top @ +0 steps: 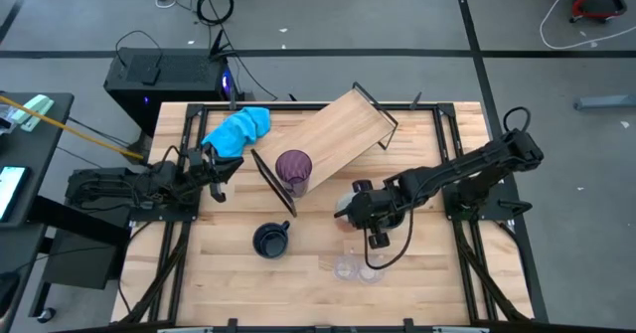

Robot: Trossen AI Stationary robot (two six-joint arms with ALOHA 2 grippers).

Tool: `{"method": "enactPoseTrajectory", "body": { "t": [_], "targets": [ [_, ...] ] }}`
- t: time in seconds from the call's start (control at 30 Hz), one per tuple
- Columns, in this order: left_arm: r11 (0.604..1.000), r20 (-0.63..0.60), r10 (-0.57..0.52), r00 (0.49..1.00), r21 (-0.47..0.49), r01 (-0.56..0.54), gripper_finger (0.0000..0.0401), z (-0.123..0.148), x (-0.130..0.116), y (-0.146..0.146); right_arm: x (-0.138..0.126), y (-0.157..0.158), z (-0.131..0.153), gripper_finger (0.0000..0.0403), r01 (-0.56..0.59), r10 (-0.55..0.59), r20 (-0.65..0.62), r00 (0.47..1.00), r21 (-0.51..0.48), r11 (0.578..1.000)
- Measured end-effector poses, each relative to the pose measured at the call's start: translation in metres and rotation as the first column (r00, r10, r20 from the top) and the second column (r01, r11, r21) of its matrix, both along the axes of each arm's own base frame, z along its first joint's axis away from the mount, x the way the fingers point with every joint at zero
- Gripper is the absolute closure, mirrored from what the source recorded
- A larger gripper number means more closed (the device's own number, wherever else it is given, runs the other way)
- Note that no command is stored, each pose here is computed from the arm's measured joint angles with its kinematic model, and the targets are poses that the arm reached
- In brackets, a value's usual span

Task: Stack small to large cups/mugs on shelf
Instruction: Put the orange mug on the shelf

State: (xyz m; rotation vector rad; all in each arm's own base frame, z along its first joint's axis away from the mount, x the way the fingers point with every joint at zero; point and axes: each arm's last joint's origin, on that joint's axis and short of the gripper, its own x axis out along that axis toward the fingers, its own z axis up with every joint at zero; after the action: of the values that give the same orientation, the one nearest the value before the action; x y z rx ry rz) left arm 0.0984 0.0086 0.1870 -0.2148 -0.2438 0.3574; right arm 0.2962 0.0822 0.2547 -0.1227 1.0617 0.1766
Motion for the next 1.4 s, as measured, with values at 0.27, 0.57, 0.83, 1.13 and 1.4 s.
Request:
{"method": "enactPoseTrajectory", "body": {
  "t": [0.27,0.57,0.83,1.13,1.4],
  "targets": [
    [1.0,0.0,0.0,1.0,0.0,0.0,0.0373,0.0,0.0,0.0,0.001,0.0,0.005,0.0392,0.001,-0.001,0.007,1.0,-0.002,1.0],
    [1.0,0.0,0.0,1.0,0.0,0.0,0.0362,0.0,0.0,0.0,-0.002,0.0,0.034,0.0392,-0.022,0.022,0.065,0.998,0.009,1.0],
    [1.0,-0.001,0.0,1.0,0.0,0.0,0.0367,0.0,0.0,0.0,-0.003,-0.002,0.075,0.0392,-0.034,0.038,0.123,0.992,-0.037,0.999],
    [1.0,0.0,0.0,1.0,0.0,0.0,0.0367,0.0,0.0,0.0,-0.007,-0.007,0.106,0.0392,-0.037,0.057,0.169,0.984,-0.122,0.992],
    [1.0,-0.001,0.0,1.0,0.0,0.0,0.0361,0.0,0.0,0.0,-0.003,-0.034,0.122,0.0392,-0.003,0.037,0.193,0.981,-0.171,0.985]
  ]
}}
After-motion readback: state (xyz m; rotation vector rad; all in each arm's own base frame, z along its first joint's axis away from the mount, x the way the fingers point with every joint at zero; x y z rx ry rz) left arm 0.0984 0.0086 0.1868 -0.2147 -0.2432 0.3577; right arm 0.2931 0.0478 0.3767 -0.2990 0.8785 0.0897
